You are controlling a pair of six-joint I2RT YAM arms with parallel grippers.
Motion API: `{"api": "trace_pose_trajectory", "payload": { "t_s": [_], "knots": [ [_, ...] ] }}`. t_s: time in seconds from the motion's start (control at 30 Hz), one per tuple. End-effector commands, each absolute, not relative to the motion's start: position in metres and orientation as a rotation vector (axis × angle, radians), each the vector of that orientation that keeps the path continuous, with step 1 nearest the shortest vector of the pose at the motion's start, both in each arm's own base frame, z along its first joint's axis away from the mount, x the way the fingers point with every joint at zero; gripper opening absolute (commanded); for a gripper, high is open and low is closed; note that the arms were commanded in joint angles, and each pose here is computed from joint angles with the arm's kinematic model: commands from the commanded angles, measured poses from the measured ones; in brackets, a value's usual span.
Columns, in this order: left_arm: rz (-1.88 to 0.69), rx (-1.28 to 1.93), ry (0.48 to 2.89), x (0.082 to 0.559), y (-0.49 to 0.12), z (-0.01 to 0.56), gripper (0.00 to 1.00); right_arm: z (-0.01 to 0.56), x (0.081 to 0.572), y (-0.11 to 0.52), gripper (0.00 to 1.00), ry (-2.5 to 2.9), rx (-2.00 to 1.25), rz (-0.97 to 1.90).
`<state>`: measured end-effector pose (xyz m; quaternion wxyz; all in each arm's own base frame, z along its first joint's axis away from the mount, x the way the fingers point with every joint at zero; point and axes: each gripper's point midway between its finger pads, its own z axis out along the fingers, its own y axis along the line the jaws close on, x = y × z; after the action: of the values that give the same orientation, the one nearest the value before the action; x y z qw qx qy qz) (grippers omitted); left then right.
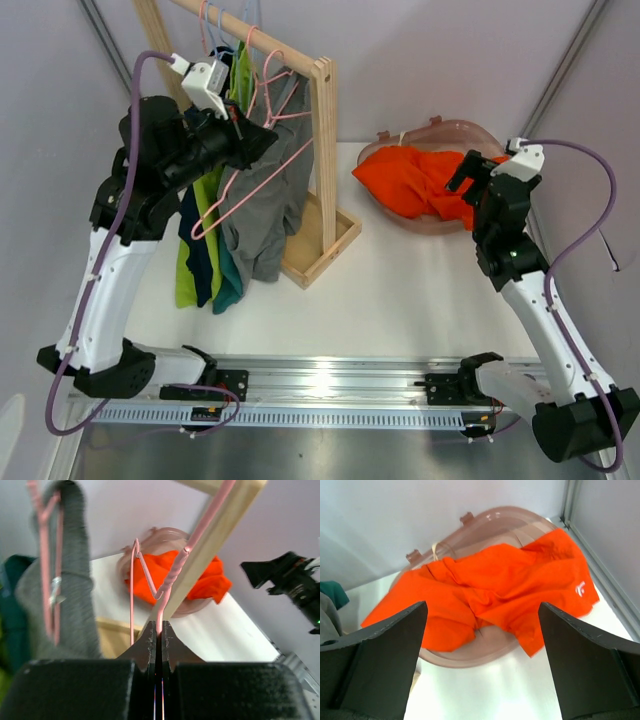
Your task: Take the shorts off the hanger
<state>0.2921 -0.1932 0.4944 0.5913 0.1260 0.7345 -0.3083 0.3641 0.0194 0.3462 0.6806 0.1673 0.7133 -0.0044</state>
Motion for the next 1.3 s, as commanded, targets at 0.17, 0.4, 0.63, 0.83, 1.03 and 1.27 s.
{"api": "trace_pose_trajectory", "payload": {
  "t_s": [0.17, 0.4, 0.63, 0.83, 1.03, 1.27],
  "knots": [
    [-0.89, 0.417, 1.57, 0.297, -0.234, 0.528, 0.0, 0.305, 0.339, 0.019, 0.99, 1.667, 0.41, 0.033],
    [-0.841, 0.403, 1.634, 0.333, -0.245, 0.511, 0.0, 0.283, 0.327, 0.026, 0.99, 1.695, 0.428, 0.088],
    [-0.799, 0.415, 1.679, 0.334, -0.24, 0.497, 0.08, 0.276, 0.317, 0.025, 1.0, 1.717, 0.429, 0.09],
    [-0.633, 0.381, 1.598, 0.312, -0.201, 0.525, 0.58, 0.274, 0.302, 0.029, 0.99, 1.72, 0.439, 0.129],
    [-0.529, 0.304, 1.525, 0.317, -0.167, 0.551, 0.57, 0.266, 0.287, 0.031, 0.99, 1.73, 0.456, 0.16],
    [-0.449, 0.261, 1.579, 0.358, -0.158, 0.538, 0.55, 0.27, 0.274, 0.033, 0.99, 1.727, 0.444, 0.184]
  ]
}}
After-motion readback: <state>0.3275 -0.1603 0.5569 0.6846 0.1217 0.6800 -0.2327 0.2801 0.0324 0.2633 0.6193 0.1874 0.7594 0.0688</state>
